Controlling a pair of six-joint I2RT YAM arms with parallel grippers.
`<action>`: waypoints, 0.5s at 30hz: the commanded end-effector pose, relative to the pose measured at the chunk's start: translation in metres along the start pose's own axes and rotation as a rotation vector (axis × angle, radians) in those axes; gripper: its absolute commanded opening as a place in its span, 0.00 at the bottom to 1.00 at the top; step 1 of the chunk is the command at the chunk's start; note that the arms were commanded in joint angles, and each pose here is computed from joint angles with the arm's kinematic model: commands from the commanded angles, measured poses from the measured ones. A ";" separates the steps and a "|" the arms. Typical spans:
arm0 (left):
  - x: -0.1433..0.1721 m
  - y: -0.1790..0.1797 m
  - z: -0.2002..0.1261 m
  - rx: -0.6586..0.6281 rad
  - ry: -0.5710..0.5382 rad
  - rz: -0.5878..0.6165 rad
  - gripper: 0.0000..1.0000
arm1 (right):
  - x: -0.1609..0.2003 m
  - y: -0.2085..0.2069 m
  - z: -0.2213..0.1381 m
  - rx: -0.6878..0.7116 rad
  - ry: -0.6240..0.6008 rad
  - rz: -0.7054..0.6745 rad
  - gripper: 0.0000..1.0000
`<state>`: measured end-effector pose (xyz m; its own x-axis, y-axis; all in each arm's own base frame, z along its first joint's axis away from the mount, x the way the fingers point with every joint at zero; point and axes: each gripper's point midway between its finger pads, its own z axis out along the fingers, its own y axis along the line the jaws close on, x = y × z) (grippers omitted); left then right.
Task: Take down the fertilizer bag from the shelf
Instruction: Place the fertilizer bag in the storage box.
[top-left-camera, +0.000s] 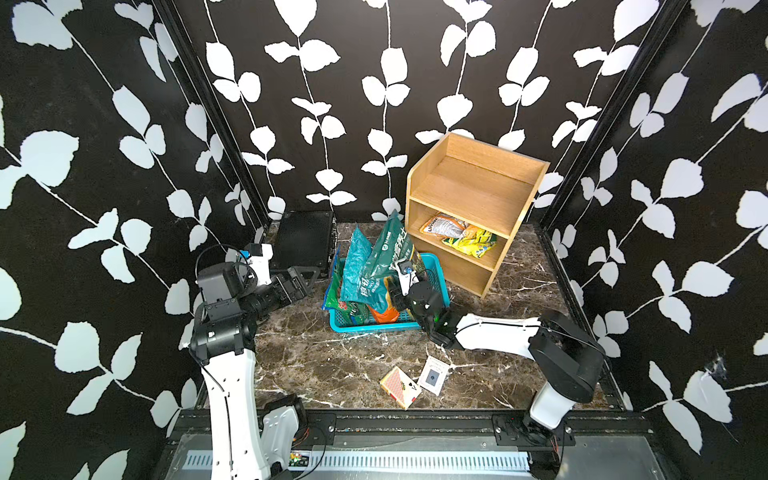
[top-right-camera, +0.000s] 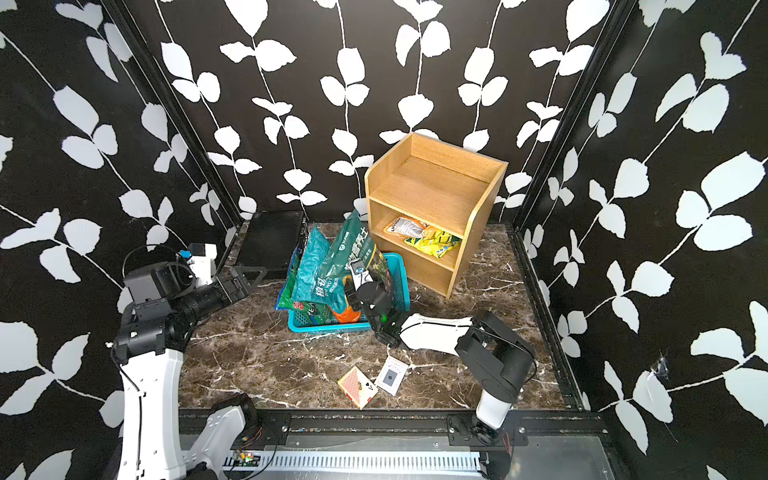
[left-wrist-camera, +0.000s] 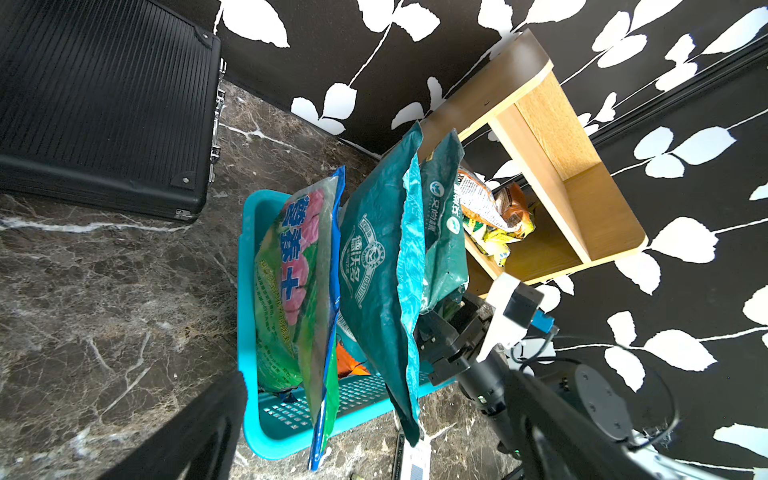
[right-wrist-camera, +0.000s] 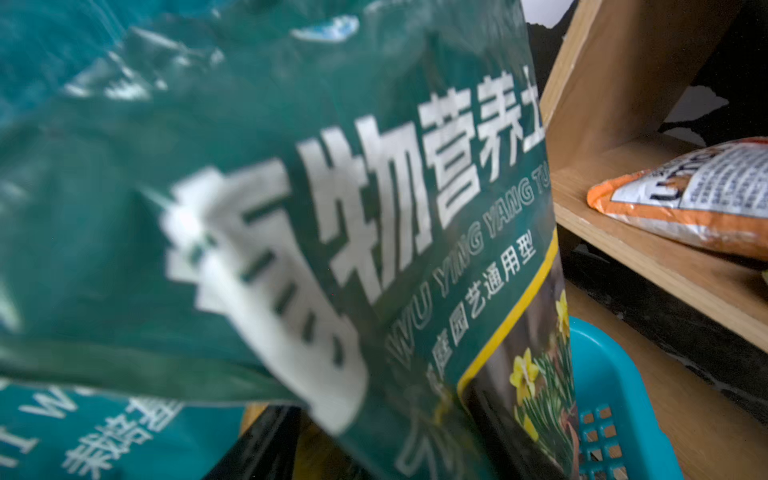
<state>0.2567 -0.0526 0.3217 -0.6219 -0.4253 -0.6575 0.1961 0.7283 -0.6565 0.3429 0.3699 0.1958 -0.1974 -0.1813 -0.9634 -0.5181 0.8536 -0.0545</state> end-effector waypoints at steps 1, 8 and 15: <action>-0.004 -0.007 -0.007 0.005 -0.024 0.038 0.99 | -0.109 0.037 -0.047 -0.170 -0.163 0.033 0.72; -0.001 -0.005 -0.008 -0.012 -0.022 0.044 0.99 | -0.181 -0.020 -0.130 -0.057 -0.131 0.061 0.90; -0.001 -0.004 -0.008 -0.014 -0.022 0.041 0.99 | -0.129 -0.105 -0.186 0.243 -0.052 0.119 1.00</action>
<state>0.2528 -0.0519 0.3227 -0.6111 -0.4172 -0.6727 0.1971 0.7429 -0.6397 0.2580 0.2479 0.4399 -0.0719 0.0537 -0.9960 -0.4519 0.8884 0.0805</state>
